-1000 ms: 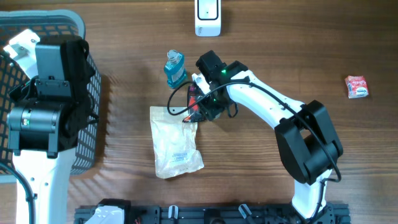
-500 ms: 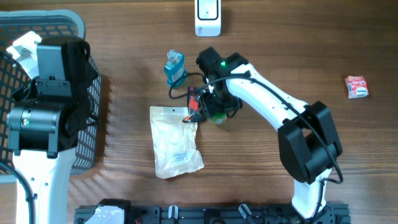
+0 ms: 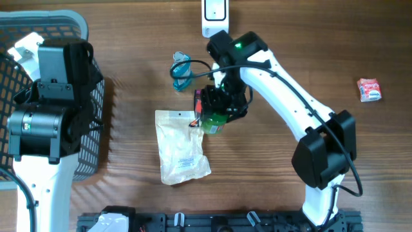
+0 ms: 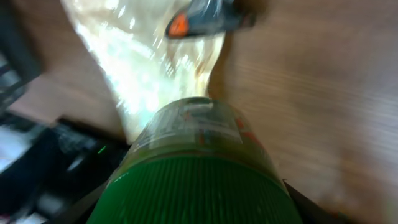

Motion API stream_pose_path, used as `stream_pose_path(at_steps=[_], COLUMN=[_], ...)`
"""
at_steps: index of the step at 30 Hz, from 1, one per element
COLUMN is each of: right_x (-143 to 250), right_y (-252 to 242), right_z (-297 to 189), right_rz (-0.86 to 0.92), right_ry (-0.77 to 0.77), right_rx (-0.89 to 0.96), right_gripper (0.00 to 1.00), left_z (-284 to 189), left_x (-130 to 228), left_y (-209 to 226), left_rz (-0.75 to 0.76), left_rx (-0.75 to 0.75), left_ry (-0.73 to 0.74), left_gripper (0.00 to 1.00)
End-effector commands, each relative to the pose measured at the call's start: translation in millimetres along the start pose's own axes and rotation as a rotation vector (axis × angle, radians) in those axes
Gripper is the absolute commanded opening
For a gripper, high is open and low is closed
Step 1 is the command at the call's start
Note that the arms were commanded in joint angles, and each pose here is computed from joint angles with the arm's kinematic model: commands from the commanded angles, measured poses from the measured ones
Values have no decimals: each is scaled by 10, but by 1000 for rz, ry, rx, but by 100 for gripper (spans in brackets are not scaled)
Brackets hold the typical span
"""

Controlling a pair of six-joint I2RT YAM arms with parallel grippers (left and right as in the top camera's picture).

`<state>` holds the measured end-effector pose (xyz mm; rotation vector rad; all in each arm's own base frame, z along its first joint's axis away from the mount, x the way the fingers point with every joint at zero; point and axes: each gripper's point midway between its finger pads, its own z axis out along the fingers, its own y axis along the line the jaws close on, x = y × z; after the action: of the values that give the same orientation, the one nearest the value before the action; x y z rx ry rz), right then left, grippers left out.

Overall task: Scan the item barcode
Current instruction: 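Lift the green jar and carry it toward the scanner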

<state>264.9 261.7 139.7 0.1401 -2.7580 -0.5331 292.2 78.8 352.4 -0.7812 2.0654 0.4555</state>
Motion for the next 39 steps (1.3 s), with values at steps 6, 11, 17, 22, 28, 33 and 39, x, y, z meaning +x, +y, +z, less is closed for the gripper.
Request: stream_pose_path(at_steps=[6,11,17,22,28,33,39], right_x=[161,117,98,98,98,-92,-1255], right_y=[235,266,243,243,242,-11,-231], right_z=[-372,-499,-515,-515,-515,-403,-633], right_rz=[154,186,193,190,182,138,-57], right_ry=[155,165,161,160,158,47,-490], right_rx=[-339,-432,-436,-436,-436,-279,-68], right_gripper=[52,52,53,53,53,53,53], left_z=[23,23,23,23,23,23,23], left_x=[23,23,23,23,23,23,23], left_y=[8,8,9,9,9,9,9], left_rz=[-14,-14,-14,-13,-14,-14,-13], left_rx=[-2,-2,-2,-2,-2,-2,-2], left_ry=[10,10,10,10,10,10,10], left_gripper=[100,100,100,100,100,100,100])
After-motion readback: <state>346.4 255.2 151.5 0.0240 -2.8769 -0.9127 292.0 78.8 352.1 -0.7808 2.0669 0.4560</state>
